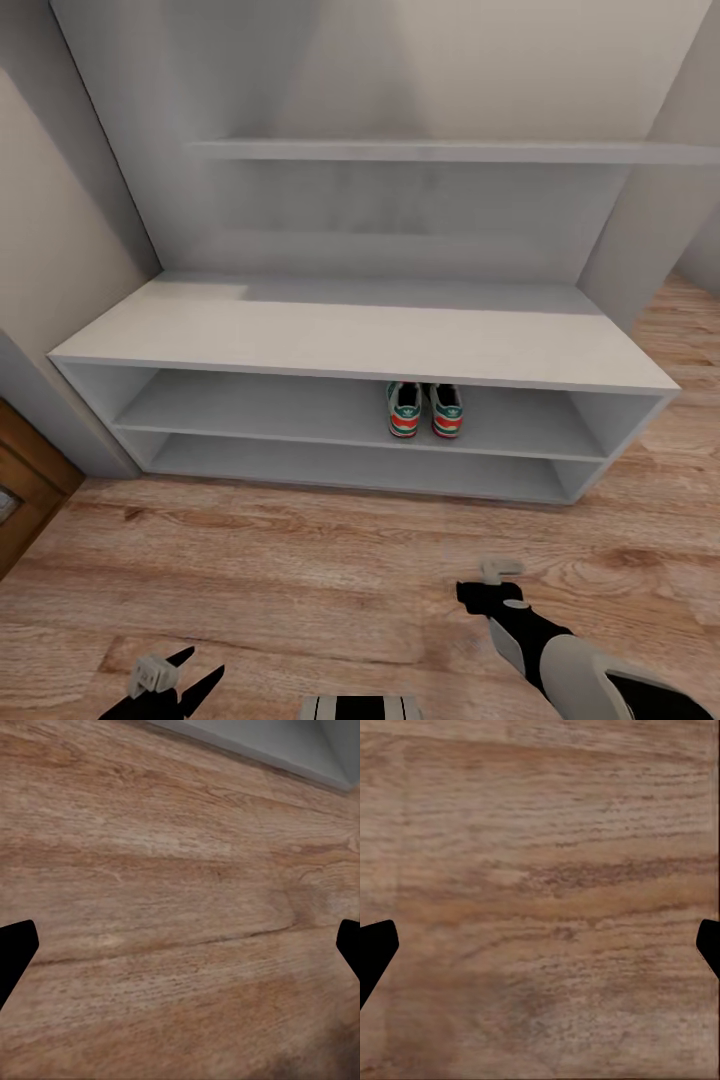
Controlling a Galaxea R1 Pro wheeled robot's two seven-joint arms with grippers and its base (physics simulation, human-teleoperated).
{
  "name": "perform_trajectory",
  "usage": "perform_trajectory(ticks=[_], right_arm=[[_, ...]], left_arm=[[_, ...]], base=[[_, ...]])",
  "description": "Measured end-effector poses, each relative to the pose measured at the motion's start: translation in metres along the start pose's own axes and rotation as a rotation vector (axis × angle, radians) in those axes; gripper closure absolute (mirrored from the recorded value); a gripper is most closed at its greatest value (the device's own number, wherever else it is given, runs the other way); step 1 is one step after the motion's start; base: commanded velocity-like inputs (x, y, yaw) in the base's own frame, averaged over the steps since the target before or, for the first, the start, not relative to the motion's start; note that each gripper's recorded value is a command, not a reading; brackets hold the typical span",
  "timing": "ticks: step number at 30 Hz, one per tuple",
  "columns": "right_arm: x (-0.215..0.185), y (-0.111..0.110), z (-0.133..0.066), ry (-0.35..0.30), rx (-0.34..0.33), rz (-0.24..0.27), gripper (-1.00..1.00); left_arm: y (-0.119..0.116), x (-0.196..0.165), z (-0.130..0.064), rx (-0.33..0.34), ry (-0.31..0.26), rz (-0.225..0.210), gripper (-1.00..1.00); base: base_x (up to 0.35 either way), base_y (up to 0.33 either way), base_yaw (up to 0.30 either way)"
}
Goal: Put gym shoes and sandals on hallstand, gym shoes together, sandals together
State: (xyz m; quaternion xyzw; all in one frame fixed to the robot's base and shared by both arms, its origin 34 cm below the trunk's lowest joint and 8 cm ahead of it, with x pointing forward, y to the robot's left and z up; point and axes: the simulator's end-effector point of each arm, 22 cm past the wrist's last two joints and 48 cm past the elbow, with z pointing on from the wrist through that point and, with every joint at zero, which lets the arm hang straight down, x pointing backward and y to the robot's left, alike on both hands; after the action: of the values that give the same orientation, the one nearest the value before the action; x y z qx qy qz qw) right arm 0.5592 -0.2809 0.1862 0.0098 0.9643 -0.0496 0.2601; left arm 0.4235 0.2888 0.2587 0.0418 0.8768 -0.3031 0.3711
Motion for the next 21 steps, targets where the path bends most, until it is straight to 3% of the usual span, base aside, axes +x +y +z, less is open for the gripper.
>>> perform_trajectory(ticks=[21], right_arm=[[0.018,-0.026,-0.001,0.01,0.036,-0.007,-1.0]], left_arm=[[0.0,0.003,-0.001,-0.001,0.004,-0.004,-1.0]], base=[[0.0,0.0,-0.001]])
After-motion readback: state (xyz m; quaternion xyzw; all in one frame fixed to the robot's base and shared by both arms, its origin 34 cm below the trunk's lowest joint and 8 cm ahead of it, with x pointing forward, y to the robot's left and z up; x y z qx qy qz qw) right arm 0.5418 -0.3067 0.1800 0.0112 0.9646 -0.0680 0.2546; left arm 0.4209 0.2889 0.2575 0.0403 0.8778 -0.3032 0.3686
